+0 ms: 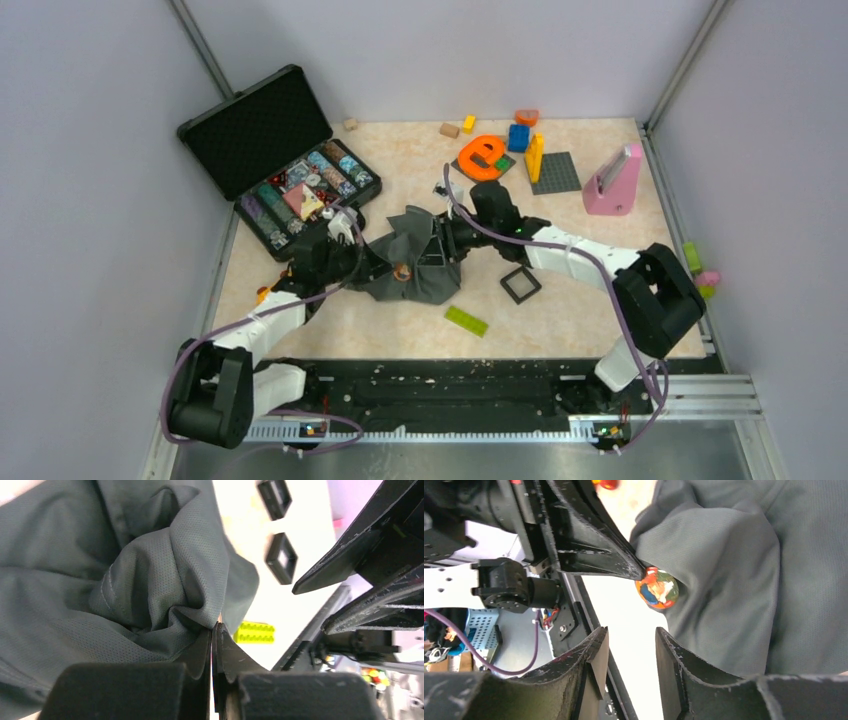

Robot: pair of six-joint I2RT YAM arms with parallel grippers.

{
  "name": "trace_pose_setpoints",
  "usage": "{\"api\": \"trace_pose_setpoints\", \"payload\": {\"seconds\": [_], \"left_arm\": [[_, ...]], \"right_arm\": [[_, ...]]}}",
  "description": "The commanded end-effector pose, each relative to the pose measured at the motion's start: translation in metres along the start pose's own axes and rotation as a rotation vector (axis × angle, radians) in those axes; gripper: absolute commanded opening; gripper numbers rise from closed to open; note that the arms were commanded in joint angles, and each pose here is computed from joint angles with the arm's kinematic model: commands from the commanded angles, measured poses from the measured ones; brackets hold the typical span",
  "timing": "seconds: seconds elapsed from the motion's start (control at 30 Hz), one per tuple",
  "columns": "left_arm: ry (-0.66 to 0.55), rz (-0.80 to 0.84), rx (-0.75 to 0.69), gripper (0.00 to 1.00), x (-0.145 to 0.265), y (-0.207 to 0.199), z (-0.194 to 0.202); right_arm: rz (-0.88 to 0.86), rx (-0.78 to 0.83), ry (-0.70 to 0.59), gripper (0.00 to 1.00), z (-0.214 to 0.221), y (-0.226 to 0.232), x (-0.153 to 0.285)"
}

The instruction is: Remove the brooch from the garment

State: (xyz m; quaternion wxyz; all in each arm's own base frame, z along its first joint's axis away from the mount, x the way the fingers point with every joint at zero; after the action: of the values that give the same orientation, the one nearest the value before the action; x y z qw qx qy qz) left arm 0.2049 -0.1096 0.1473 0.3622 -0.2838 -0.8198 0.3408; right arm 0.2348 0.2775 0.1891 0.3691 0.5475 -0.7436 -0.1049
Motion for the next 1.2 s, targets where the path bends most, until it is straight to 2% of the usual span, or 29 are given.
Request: {"api": "trace_pose_setpoints", "payload": {"seconds": [0.0, 0.1, 0.2, 0.63, 0.9, 1.07, 1.17], "left_arm": [[-0.016, 0.219, 0.067, 0.00, 0.007, -0.033, -0.020], [0.004, 0.296, 0.112, 0.00, 0.008, -0.040, -0.024], [0.028, 0.339, 0.146, 0.00, 0.007, -0.041, -0.028], [0.022, 0.352, 0.143, 0.00, 0.011, -0.046, -0.033], [0.031, 0.346, 0.128, 0.00, 0.011, -0.046, -0.033], [0.038, 0.351, 0.132, 0.00, 0.010, -0.046, -0.033], [0.043, 0.351, 0.134, 0.00, 0.009, -0.044, -0.032]], "right_arm": [[-0.051, 0.084, -0.094, 0.44, -0.013, 0.027, 0.017], [-0.121, 0.043, -0.162, 0.51, -0.014, 0.038, 0.022], [-0.139, -0.012, -0.197, 0.52, -0.015, 0.041, 0.022], [-0.042, -0.100, -0.174, 0.49, -0.009, 0.023, 0.008], [0.025, -0.099, -0.161, 0.48, -0.004, 0.014, 0.005], [-0.075, -0.097, -0.166, 0.39, -0.007, 0.018, -0.001], [-0.096, -0.098, -0.170, 0.30, -0.009, 0.020, -0.003]]}}
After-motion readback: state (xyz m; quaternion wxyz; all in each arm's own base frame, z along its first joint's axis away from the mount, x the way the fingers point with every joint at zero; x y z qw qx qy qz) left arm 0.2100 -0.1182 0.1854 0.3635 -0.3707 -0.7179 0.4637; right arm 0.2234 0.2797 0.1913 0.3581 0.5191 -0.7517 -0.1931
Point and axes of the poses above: each gripper's point midway between its finger pads, its own x axis back along the fingers, its own y axis along the line the jaws close on, z = x × y, the point moved 10 cm from there along x, back along the fingers, and after that the axes turned 7 degrees about x, right-handed, at the moved point
